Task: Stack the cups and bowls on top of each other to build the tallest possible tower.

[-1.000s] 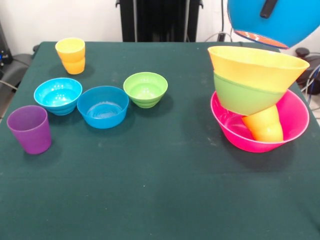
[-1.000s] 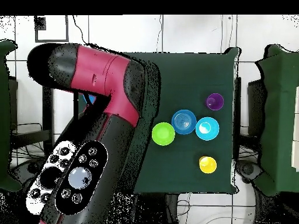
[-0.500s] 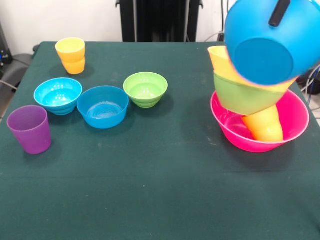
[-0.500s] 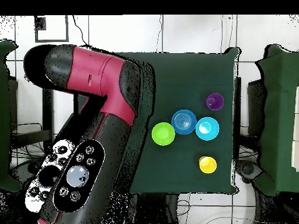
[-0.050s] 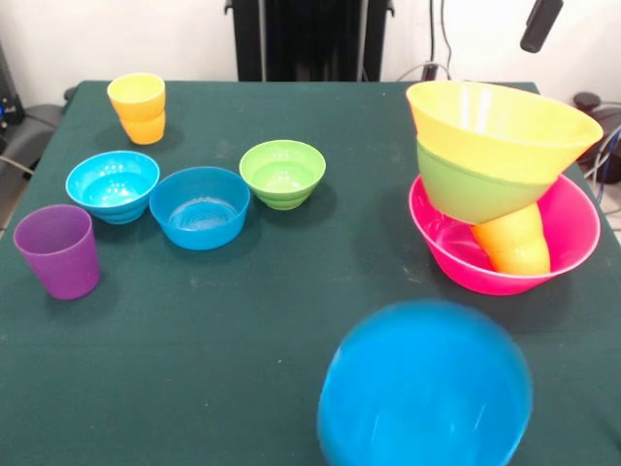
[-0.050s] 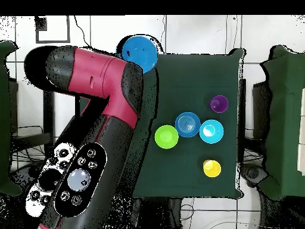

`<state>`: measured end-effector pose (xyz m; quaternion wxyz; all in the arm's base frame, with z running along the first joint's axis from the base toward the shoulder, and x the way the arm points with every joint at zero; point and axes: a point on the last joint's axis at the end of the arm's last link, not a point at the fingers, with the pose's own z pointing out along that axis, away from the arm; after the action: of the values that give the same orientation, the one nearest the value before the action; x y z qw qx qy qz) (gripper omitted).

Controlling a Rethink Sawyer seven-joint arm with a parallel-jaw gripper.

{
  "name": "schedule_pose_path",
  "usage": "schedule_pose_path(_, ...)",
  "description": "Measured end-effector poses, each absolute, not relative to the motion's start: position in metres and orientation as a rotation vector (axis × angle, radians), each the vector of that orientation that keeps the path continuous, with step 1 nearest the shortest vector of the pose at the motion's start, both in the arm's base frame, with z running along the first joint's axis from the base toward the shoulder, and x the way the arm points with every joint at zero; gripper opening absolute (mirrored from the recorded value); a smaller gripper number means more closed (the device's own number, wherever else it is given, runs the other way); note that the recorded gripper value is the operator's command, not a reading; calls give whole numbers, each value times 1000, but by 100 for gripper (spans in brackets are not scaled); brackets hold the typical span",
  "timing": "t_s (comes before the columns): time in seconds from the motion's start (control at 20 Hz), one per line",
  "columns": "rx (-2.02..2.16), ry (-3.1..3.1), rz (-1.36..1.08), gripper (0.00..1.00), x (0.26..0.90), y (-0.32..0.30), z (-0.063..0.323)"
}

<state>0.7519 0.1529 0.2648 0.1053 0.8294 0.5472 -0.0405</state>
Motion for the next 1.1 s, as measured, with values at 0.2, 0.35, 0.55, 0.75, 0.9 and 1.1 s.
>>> schedule_pose_path(0.2, 2442, 1613, -122, 100, 752, 153, 265)
schedule_pose_path(0.35, 2440, 1613, -124, 100, 752, 152, 264)
schedule_pose_path(0.55, 2438, 1614, -127, 100, 751, 152, 264)
schedule_pose_path(0.75, 2436, 1615, -132, 100, 752, 151, 262)
schedule_pose_path(0.9, 2434, 1607, -130, 100, 757, 144, 263)
schedule_pose_path(1.1, 2441, 1585, -130, 100, 760, 130, 265)
